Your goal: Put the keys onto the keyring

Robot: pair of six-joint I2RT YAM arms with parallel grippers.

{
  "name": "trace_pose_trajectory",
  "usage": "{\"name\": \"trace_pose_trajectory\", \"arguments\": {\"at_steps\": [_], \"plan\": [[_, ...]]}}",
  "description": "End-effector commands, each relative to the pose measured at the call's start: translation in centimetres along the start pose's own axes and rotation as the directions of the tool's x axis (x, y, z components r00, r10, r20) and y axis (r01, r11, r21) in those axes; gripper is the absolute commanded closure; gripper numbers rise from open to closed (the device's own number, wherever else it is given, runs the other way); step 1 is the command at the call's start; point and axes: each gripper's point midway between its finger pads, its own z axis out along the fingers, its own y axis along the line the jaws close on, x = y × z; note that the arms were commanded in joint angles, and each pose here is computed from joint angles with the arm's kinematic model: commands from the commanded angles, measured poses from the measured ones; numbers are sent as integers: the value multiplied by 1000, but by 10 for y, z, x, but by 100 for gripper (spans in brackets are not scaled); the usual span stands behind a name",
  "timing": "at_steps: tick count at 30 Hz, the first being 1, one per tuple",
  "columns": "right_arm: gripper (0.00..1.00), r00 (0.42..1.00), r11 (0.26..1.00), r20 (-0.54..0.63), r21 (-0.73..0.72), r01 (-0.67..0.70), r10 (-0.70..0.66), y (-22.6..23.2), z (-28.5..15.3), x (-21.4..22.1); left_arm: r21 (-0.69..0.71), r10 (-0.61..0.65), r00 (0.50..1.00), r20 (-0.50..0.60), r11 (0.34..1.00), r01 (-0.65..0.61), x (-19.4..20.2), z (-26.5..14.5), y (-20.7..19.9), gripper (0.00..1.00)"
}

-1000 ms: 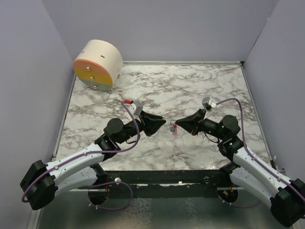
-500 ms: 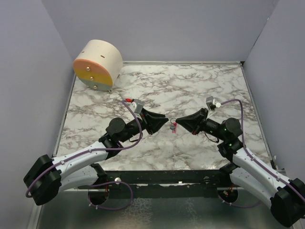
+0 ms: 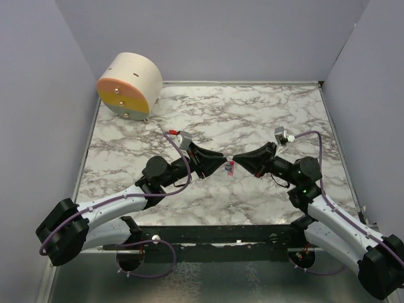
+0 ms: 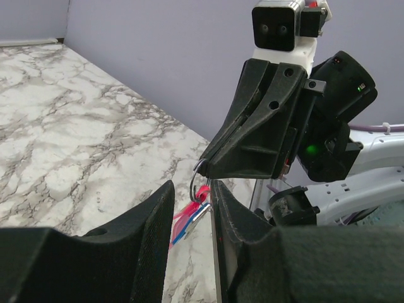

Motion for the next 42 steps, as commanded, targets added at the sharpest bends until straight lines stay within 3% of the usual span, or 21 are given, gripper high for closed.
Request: {"name": "trace_pose_trajectory", "arguments": {"at_steps": [1,16,20,30,34,38,42], "plan": [[99,998,1000,56,-11,20,-19,4,4,-15,80,-16,1000,11,997,15,-3,3,-15,69],[99,998,999,61,-30,12,-10,6,6,-16,116,-27,1000,11,993,26,-4,9,-20,73],[99,998,999,63,-33,11,-9,6,6,-17,131,-27,1000,13,991,25,-5,11,-23,81],[99,998,999,58,-40,7,-5,6,7,-15,144,-27,999,27,989,23,-8,12,-26,90],[99,998,999,57,-39,7,-5,6,7,-15,150,-27,999,32,988,22,-10,12,-27,100],[99,999,1000,47,-29,4,-3,3,8,-13,154,-32,999,39,988,25,-12,11,-29,100],[74,999,1000,42,15,24,-24,-3,9,-18,137,-40,998,51,990,33,-12,8,-26,100]]}}
